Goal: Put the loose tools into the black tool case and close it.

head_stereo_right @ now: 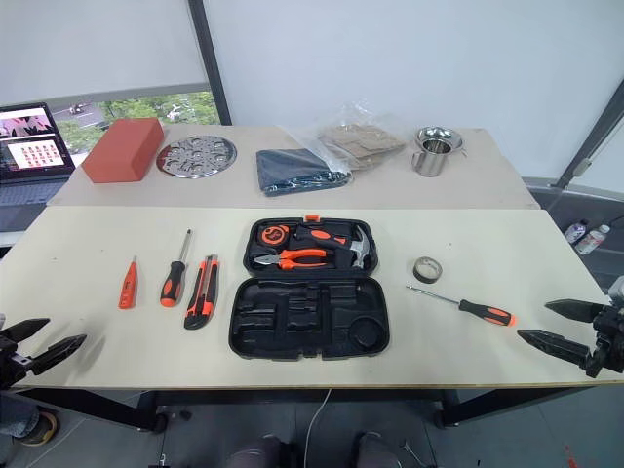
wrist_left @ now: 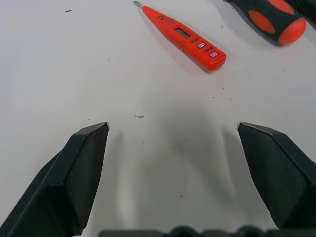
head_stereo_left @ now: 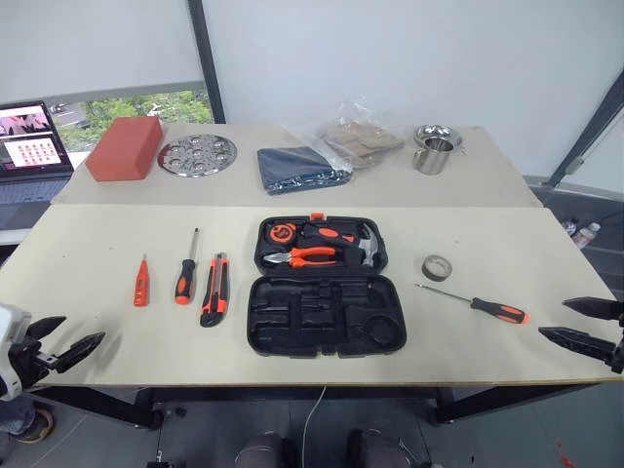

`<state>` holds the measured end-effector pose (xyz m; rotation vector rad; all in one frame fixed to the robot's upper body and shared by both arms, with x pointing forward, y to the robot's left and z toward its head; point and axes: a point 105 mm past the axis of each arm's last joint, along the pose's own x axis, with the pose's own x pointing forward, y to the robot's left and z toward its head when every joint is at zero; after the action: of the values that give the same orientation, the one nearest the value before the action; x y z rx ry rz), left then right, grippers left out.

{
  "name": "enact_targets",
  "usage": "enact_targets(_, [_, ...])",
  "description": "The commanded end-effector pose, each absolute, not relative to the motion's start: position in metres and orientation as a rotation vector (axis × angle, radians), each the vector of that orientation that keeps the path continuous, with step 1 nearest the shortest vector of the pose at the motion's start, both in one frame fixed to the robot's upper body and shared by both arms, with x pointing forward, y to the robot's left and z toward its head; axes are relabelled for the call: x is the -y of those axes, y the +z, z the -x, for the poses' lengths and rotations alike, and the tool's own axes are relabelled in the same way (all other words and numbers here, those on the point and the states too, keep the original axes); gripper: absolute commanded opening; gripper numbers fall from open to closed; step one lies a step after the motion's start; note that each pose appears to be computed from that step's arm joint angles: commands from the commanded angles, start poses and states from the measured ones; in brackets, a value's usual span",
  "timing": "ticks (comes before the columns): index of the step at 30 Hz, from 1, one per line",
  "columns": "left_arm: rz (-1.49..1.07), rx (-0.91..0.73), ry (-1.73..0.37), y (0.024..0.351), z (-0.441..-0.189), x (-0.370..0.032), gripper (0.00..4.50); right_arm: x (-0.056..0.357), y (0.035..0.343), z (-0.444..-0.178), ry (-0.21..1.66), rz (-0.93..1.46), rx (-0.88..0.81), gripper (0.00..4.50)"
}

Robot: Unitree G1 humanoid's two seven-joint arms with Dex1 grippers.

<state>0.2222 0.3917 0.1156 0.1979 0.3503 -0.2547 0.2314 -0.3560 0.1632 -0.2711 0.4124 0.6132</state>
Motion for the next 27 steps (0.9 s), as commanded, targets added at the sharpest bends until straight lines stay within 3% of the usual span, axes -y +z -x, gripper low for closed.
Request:
enact_targets(1, [-0.222, -0.345, -0.263, 0.12, -0.224, -0.388, 4.47, 0.354, 0.174, -0.232, 0.606, 0.297, -0.383, 4.46])
enact_targets(4, [-0.204, -0.348, -0.262, 0.121, -0.23, -0.379, 4.47, 0.355, 0.18, -0.232, 0.582, 0.328, -0.366, 4.46])
enact_targets(7, [-0.123, -0.283, -0.265, 0.143, -0.246, -0.363, 4.47, 0.353, 0.188, -0.236, 0.567, 0.351, -0.344, 4.46])
enact_targets(11, [-0.077, -0.255, -0.256, 0.174, -0.286, -0.322, 4.47, 0.312, 0.222, -0.252, 0.672, 0.361, -0.233, 4.46])
enact_targets(20, [0.021, -0.488, -0.186, 0.147, -0.317, -0.283, 4.47, 0.21, 0.243, -0.256, 0.968, 0.431, -0.093, 4.46])
enact_targets(27, [-0.019, -0.568, -0.154, 0.136, -0.343, -0.27, 4.47, 0.171, 0.237, -0.255, 1.085, 0.427, -0.033, 4.46])
